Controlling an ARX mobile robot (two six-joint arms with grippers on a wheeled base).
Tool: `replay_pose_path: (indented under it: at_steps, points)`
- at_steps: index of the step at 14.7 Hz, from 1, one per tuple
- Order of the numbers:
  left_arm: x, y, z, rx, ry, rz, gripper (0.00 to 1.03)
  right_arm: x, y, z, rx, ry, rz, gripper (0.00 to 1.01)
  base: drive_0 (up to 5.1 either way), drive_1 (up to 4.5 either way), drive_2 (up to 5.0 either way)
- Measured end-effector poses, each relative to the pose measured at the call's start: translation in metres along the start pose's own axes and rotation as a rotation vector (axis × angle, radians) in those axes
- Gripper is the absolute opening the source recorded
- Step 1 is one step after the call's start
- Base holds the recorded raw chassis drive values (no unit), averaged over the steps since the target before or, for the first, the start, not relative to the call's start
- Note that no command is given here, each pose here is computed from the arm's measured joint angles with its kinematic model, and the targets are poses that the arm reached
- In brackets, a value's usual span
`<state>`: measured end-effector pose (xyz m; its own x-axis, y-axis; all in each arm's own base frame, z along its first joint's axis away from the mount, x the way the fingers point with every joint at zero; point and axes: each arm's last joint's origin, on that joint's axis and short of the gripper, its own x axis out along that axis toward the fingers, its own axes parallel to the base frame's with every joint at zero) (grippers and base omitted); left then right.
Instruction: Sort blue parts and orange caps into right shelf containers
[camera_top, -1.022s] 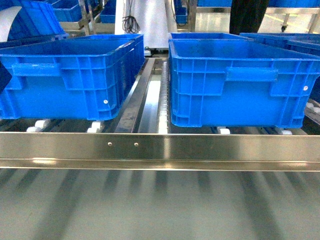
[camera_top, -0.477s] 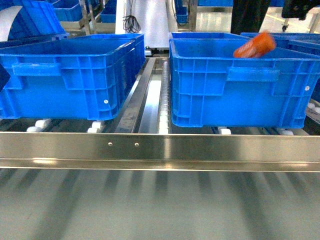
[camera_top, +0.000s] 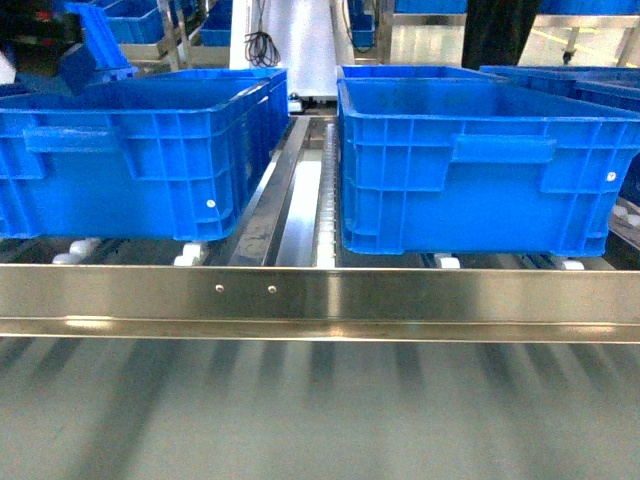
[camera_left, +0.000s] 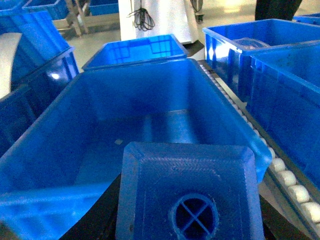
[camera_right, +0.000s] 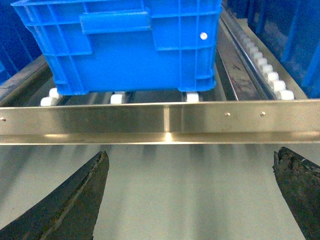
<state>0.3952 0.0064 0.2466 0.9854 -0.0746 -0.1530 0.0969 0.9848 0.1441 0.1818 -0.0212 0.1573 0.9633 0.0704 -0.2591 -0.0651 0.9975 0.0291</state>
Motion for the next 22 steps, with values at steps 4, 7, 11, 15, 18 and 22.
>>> replay_pose_path:
  at_steps: [4, 7, 11, 15, 18, 22]
  points:
    - [0.133, -0.007, 0.012, 0.014, 0.106, -0.054, 0.5, -0.025, -0.003, -0.01, 0.058, 0.026, -0.038, 0.98, 0.0, 0.0, 0.0]
    - [0.178, 0.001, 0.022, 0.026, 0.004, 0.044, 0.86, -0.027, -0.003, -0.007, 0.058, 0.009, -0.045, 0.98, 0.0, 0.0, 0.0]
    - [-0.004, 0.005, 0.069, -0.117, -0.337, 0.104, 0.63, -0.022, -0.005, -0.022, 0.017, -0.145, -0.069, 0.77, 0.0, 0.0, 0.0]
    - [-0.083, -0.02, -0.045, -0.146, -0.133, 0.088, 0.08, -0.045, 0.012, -0.005, -0.012, -0.253, -0.065, 0.21, 0.0, 0.0, 0.0]
    - [-0.127, -0.026, -0.061, -0.148, -0.161, 0.087, 0.02, -0.055, 0.026, -0.003, -0.018, -0.268, -0.045, 0.02, 0.0, 0.0, 0.0]
    - [-0.165, -0.032, -0.08, -0.148, -0.152, 0.088, 0.02, -0.063, 0.026, -0.004, -0.014, -0.274, -0.068, 0.02, 0.0, 0.0, 0.0]
